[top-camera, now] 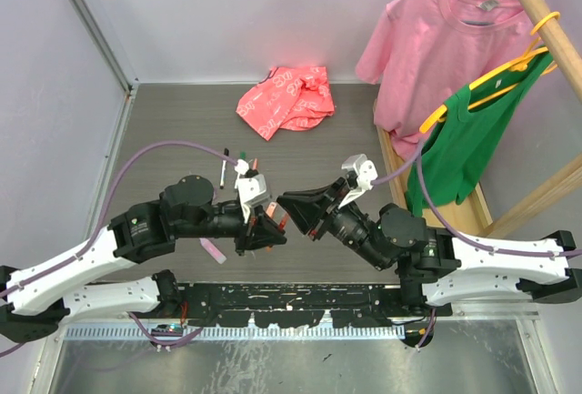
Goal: Insert the pens into the pen caps
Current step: Press the pen cap onto the pen, then place the pen at the center of the board.
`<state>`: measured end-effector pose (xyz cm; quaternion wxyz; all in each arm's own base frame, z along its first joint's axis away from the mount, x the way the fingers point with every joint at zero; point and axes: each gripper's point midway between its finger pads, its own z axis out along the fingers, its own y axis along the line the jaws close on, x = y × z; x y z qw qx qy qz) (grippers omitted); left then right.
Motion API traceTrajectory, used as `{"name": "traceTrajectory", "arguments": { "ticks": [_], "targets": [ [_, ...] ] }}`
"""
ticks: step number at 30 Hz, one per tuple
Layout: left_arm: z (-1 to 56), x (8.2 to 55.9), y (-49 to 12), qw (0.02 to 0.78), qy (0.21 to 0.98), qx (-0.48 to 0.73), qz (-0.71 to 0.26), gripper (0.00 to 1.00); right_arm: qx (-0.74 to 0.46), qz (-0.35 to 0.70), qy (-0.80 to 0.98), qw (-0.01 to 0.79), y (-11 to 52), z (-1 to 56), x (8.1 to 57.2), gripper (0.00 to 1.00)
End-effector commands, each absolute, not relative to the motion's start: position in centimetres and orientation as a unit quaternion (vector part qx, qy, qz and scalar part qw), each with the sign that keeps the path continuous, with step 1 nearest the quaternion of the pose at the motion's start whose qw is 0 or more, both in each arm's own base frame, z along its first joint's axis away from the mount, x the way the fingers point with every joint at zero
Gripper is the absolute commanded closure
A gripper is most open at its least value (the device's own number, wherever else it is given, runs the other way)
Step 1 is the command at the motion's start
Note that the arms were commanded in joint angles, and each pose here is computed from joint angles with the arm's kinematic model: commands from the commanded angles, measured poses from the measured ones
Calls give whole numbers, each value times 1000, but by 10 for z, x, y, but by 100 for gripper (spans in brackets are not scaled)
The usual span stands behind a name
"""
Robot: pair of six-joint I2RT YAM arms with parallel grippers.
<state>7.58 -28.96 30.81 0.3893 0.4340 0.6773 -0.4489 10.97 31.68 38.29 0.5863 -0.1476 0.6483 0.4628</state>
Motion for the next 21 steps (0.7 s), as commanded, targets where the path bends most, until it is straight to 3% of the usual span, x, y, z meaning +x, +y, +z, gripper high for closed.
{"name": "traceTrajectory", "arguments": {
  "ticks": [1,4,6,13,21],
  "targets": [
    [407,98,-301,527,574,367,-509,100,-271,393,671,568,313,347,91,78],
    [403,99,-299,527,578,363,-506,100,-256,404,642,599,301,376,96,57],
    [398,99,-299,522,584,367,-503,100,-245,415,618,621,293,399,97,48],
    [372,100,-299,500,612,367,-490,100,-246,456,547,657,277,455,89,41],
    [345,126,-282,515,671,323,-425,100,-216,401,606,652,275,419,109,37]
  ]
}}
